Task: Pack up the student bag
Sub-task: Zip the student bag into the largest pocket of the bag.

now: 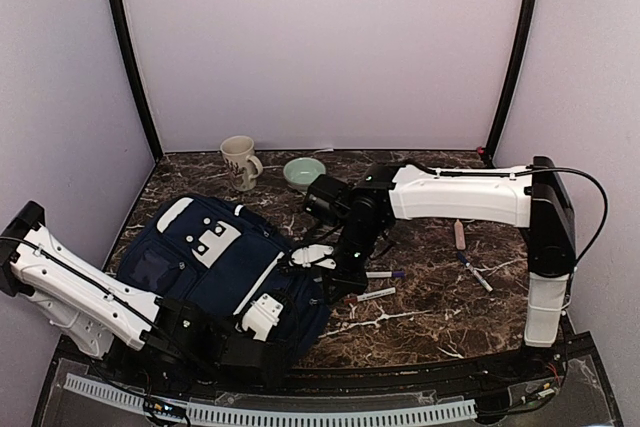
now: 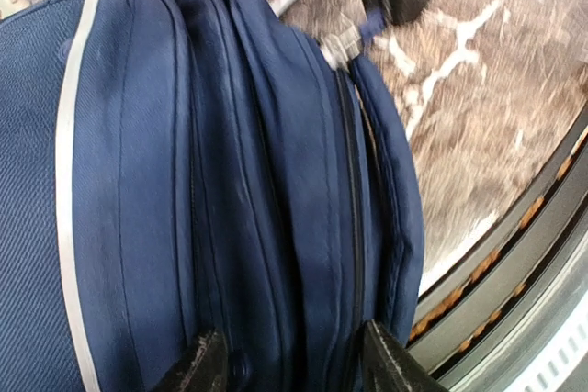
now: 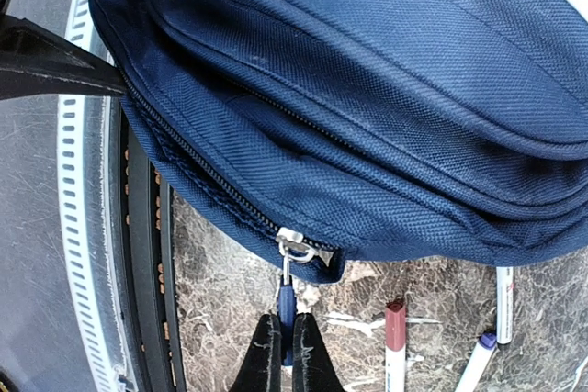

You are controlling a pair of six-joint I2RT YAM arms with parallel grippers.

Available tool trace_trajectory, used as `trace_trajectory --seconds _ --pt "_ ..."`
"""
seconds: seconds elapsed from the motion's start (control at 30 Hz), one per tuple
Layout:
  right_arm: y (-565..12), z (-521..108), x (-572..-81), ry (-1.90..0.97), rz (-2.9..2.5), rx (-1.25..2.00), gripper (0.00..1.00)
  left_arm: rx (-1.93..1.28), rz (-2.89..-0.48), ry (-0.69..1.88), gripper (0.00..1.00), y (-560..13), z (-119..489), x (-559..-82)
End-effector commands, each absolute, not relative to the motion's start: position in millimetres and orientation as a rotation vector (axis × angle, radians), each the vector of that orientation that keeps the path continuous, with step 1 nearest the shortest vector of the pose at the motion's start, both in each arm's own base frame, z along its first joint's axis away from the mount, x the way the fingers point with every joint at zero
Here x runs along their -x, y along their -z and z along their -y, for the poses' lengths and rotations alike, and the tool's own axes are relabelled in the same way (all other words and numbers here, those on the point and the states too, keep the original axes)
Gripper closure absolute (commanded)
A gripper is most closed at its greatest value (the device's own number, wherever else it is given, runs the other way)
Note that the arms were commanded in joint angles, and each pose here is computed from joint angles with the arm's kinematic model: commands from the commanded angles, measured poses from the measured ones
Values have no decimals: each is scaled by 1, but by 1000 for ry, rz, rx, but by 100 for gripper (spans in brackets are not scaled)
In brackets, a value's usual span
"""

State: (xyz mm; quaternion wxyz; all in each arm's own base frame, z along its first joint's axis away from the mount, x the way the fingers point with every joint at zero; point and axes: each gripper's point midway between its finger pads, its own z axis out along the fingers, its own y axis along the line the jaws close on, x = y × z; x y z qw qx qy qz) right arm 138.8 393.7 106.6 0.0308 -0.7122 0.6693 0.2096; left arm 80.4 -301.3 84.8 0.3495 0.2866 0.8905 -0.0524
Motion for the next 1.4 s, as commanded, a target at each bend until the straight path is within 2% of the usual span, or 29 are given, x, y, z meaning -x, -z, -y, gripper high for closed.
trace_trajectory --seconds 0.0,0.23,0.37,0.5,0.7,0.83,1.1,1.37 --pt "-133 -399 -121 -759 -2027 2195 100 -686 -2211 302 48 -105 313 -102" --pt "-126 -396 -122 -750 -2041 2193 100 -773 -2169 525 48 -109 353 -110" --pt "-123 -395 -122 -745 -2043 2196 100 -774 -2216 444 51 -96 359 -119" --pt "-124 -393 -122 -748 -2045 2195 100 -745 -2244 386 62 -85 357 -127" --pt "-113 -385 -133 -729 -2094 2177 100 -741 -2247 408 91 -82 360 -128" --pt "-92 -371 -159 -688 -2176 2134 100 -767 -2260 433 99 -82 358 -122" --pt "-65 -361 -224 -650 -2293 1994 100 -923 -2288 450 100 -71 353 -94" --pt "-54 -374 -252 -592 -2300 1928 100 -1049 -2282 436 100 -63 367 -67"
